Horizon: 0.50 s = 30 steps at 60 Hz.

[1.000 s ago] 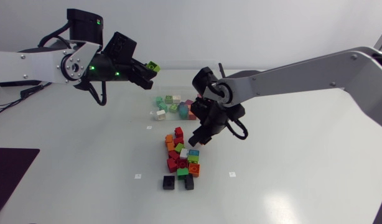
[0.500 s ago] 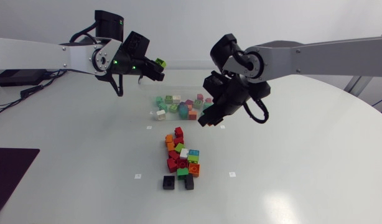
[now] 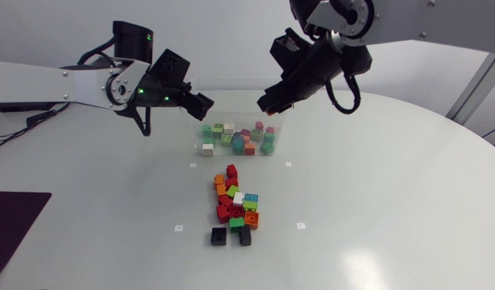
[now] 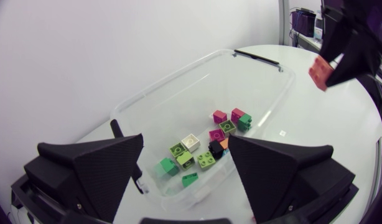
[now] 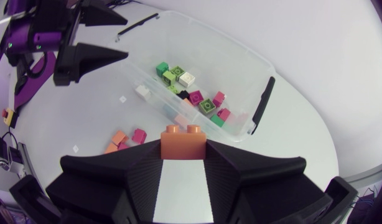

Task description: Place the duplo bricks in the container

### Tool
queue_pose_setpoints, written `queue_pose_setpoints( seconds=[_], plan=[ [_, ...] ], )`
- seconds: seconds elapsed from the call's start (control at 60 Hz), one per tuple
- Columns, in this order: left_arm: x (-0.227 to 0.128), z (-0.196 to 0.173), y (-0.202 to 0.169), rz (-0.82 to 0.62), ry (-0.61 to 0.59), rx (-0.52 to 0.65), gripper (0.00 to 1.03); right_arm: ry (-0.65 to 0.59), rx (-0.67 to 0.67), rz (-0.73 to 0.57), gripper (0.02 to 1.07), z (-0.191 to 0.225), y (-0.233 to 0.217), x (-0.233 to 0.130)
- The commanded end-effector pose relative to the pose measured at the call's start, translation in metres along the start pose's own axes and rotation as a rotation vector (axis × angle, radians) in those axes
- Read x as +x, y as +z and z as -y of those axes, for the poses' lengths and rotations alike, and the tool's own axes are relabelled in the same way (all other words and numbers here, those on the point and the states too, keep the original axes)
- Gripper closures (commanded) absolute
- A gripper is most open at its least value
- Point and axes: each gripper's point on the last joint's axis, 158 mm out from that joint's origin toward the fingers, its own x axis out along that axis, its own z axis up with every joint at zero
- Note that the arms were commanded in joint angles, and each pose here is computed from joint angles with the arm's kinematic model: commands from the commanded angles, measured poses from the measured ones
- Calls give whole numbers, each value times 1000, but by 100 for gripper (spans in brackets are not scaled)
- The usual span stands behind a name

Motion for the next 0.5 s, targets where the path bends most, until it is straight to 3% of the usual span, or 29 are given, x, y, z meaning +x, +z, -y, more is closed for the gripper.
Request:
queue_pose_setpoints(
  seconds=[0.0, 0.183, 0.483],
  plan=[
    [-24, -1, 0, 18, 16, 61, 6, -1, 4, 9, 78, 7, 9, 2],
    [-44, 42, -43, -39, -135, 228, 6, 3, 9, 47, 78, 12, 30, 9],
    [-40, 83, -105, -153, -329, 363, 6, 15, 15, 92, 78, 19, 58, 26]
  ],
)
